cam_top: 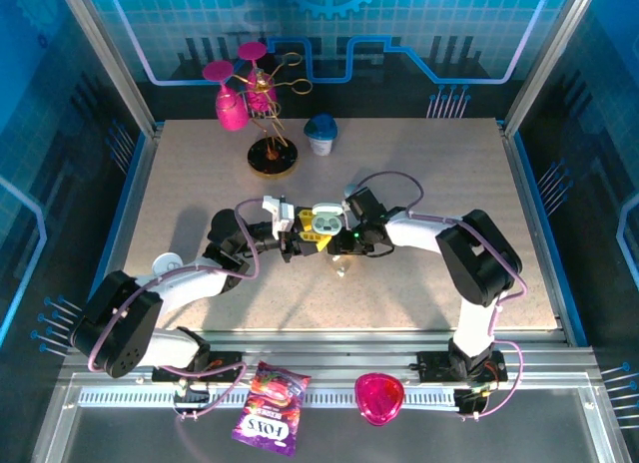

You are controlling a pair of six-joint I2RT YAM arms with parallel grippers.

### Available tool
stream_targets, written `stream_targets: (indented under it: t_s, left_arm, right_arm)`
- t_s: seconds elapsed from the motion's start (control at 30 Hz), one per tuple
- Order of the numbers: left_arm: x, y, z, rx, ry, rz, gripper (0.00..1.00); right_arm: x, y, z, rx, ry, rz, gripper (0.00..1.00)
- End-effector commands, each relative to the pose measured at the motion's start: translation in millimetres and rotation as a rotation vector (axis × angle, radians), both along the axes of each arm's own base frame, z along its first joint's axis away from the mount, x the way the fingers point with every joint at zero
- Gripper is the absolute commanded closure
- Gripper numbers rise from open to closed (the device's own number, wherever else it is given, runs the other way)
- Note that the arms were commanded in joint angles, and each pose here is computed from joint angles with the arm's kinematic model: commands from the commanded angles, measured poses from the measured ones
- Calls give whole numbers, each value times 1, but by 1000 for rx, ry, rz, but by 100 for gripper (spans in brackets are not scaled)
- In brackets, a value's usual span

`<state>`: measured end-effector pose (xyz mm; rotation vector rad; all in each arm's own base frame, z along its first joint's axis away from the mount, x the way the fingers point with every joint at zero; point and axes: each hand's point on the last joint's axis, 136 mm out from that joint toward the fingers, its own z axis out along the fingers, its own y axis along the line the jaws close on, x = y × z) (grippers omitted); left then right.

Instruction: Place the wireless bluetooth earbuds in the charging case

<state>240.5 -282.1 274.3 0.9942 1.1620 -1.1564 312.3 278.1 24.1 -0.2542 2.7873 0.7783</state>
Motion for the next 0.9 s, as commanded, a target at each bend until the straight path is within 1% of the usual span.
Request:
stream_targets:
  t_s: [0.0,0.43,0.87]
  left_arm:
    - [-2,0,3,-10,-15,-15,77]
    - [-2,0,0,-6,-8,-16,77]
    - [-3,0,0,-6,-11,-15,77]
  right_arm:
    - [-3,18,4,41,6,33,58]
    - [-15,24,8,57,10,48,65]
    - [-17,24,-2,27,36,54,68]
